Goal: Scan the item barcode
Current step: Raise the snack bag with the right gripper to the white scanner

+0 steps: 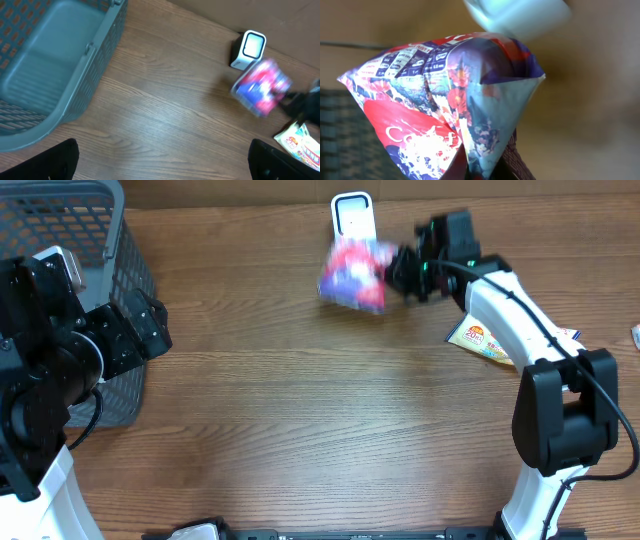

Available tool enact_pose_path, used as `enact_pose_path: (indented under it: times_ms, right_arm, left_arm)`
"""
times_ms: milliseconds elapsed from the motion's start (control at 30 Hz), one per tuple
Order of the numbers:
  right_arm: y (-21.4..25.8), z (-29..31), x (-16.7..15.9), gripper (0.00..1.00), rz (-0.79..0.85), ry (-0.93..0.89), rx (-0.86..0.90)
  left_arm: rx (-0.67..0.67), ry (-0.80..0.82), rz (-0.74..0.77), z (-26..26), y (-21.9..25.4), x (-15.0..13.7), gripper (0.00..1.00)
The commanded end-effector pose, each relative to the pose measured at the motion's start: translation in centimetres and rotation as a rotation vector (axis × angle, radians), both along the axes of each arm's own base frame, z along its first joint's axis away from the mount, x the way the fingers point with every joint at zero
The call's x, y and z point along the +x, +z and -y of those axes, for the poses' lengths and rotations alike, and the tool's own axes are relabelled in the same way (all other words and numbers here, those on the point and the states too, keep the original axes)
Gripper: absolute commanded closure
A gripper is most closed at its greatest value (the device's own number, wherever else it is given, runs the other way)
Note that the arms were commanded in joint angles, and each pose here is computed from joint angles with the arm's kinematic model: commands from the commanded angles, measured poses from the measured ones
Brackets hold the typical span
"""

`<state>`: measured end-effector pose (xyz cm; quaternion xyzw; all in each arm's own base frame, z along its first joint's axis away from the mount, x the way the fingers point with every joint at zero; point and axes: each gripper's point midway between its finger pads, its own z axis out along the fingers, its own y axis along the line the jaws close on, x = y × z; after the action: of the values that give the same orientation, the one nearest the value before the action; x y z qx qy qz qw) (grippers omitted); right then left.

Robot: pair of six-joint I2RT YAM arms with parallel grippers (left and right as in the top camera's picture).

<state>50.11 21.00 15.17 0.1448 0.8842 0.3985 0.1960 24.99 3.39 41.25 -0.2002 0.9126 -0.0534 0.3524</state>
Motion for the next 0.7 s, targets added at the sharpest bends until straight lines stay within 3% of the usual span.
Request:
enact_pose_path:
  times_ms: [0,200,433,667]
  right_arm:
    - [6.8,-0.2,3.3,0.96,0.126,-0.103,0.110]
    - [9.8,1.9,7.3,0.96,0.268,-0.316,0.132]
    - [4.8,2.4,10.3,0.96,0.248,-0.403,0.133]
    - [1.6,1.6,11.1,0.96,0.223,-0.405,0.124]
  left_arm:
    - [-0.002,0.021,0.002,-0.3,0.0,0.0,0.00]
    - [-0.002,0.021,0.002,-0.3,0.0,0.0,0.00]
    - [-0.002,0.021,0.002,-0.3,0.0,0.0,0.00]
    - [-0.002,0.021,0.002,-0.3,0.0,0.0,0.01]
